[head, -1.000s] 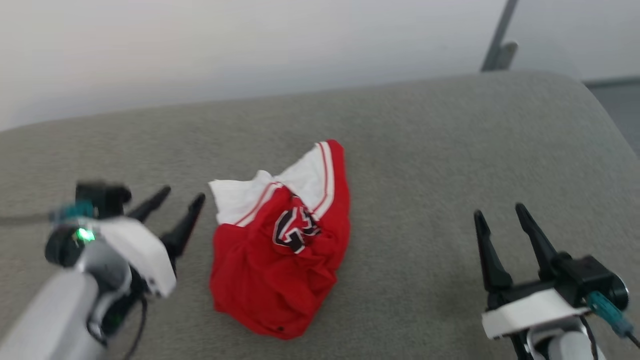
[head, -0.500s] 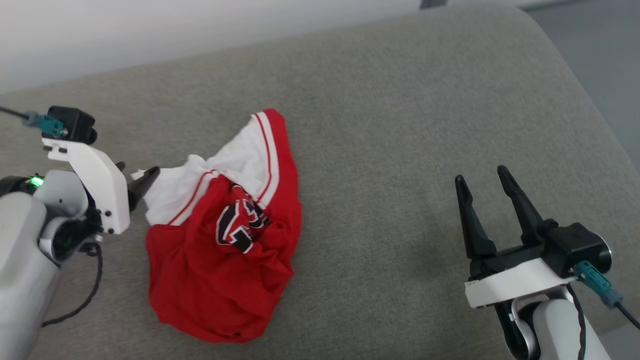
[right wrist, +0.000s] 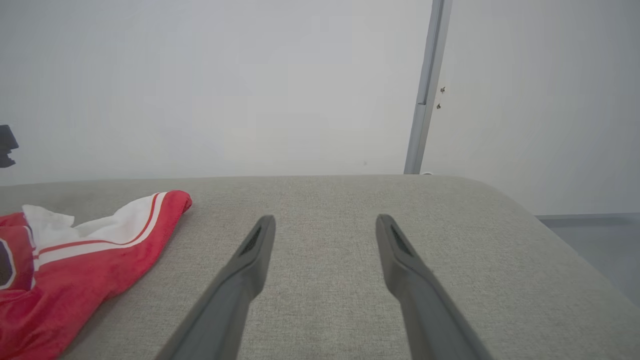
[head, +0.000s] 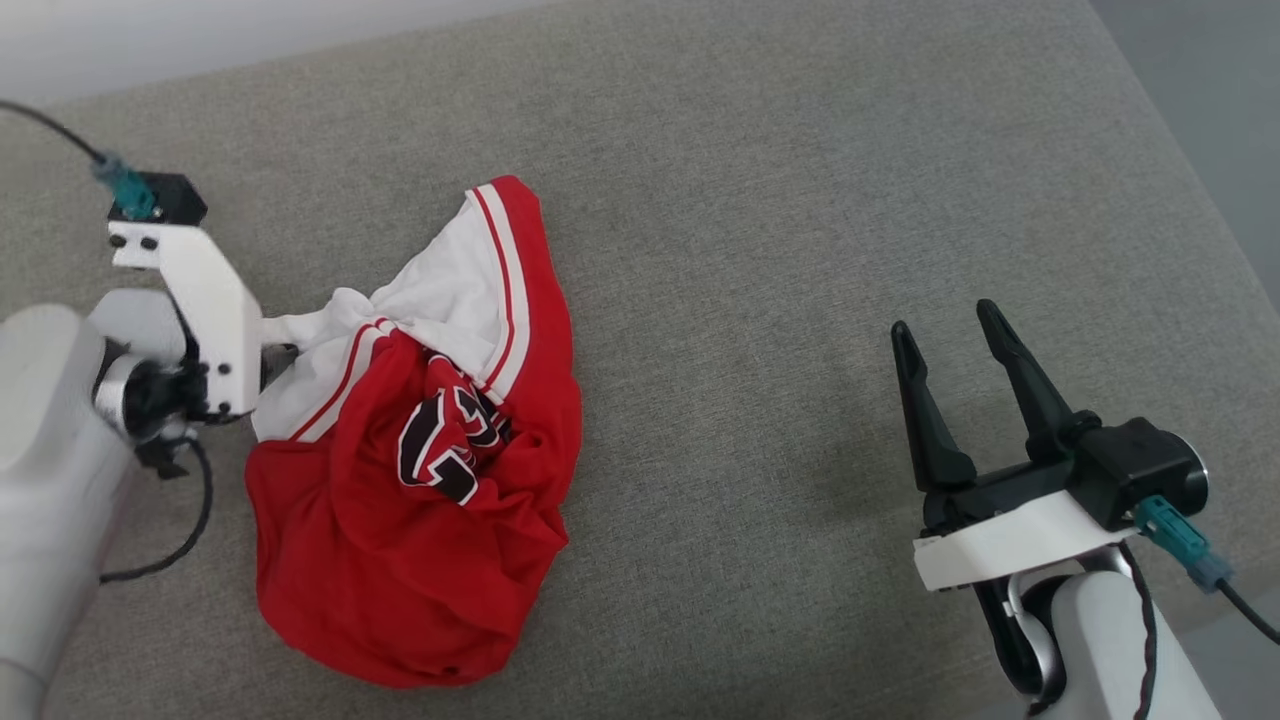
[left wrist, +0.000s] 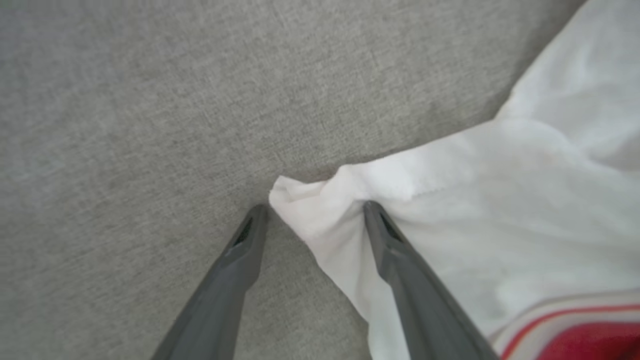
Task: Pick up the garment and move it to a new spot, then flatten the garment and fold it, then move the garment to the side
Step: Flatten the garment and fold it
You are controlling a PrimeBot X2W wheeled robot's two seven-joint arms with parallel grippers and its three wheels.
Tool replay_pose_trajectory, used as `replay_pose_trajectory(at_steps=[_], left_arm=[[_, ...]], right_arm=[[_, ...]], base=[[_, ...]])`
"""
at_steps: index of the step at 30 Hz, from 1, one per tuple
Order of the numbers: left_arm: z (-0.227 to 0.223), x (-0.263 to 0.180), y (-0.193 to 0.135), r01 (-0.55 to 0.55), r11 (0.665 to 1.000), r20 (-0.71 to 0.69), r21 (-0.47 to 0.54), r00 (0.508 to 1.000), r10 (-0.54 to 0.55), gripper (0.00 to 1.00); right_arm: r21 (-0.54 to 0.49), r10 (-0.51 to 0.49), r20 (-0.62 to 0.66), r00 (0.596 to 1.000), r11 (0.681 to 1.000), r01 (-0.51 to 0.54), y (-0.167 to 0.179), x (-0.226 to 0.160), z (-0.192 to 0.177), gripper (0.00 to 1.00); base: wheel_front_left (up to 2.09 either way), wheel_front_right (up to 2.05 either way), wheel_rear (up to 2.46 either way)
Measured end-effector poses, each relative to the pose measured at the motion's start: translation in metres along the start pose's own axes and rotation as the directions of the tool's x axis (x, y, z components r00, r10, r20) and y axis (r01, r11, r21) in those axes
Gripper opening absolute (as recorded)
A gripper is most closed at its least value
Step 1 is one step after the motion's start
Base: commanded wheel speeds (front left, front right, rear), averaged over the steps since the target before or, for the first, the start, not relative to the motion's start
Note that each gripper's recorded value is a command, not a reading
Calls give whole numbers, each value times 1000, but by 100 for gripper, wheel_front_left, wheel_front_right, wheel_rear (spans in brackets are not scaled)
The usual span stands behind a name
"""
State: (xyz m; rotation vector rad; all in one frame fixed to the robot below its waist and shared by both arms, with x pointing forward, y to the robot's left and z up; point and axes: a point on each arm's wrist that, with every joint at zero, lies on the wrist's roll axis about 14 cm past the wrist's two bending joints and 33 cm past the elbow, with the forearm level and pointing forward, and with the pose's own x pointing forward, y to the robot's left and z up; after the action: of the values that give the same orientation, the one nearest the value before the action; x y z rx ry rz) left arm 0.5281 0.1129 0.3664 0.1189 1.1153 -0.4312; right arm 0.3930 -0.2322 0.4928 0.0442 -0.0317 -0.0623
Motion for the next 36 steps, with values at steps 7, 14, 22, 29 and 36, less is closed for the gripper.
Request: replay_pose_trajectory(at_steps=[7, 14, 22, 29, 36], left_arm=[[3, 4, -7, 10, 999, -18, 42, 1000, -10, 0], [12, -23, 6, -8, 999, 89, 49, 996, 4, 0], [6, -84, 35, -71, 997, 218, -4, 973, 70, 0], [-40, -143, 72, -184, 974, 238, -136, 948, 212, 0], [-110, -149, 85, -238, 940, 115, -245, 955, 272, 0]], right_arm=[[-4, 17, -3, 1000, 1000, -17, 6, 8, -3, 100], [4, 45, 4, 999, 999, -45, 15, 13, -3, 100], [10, 114, 1, 993, 993, -114, 37, 9, -4, 100], [14, 179, 27, 983, 984, -180, 59, 9, 4, 100], [18, 200, 28, 979, 979, -201, 66, 11, 3, 100]], base=[[0, 0, 0], [0, 0, 0], [0, 0, 0], [0, 0, 0], [0, 0, 0]])
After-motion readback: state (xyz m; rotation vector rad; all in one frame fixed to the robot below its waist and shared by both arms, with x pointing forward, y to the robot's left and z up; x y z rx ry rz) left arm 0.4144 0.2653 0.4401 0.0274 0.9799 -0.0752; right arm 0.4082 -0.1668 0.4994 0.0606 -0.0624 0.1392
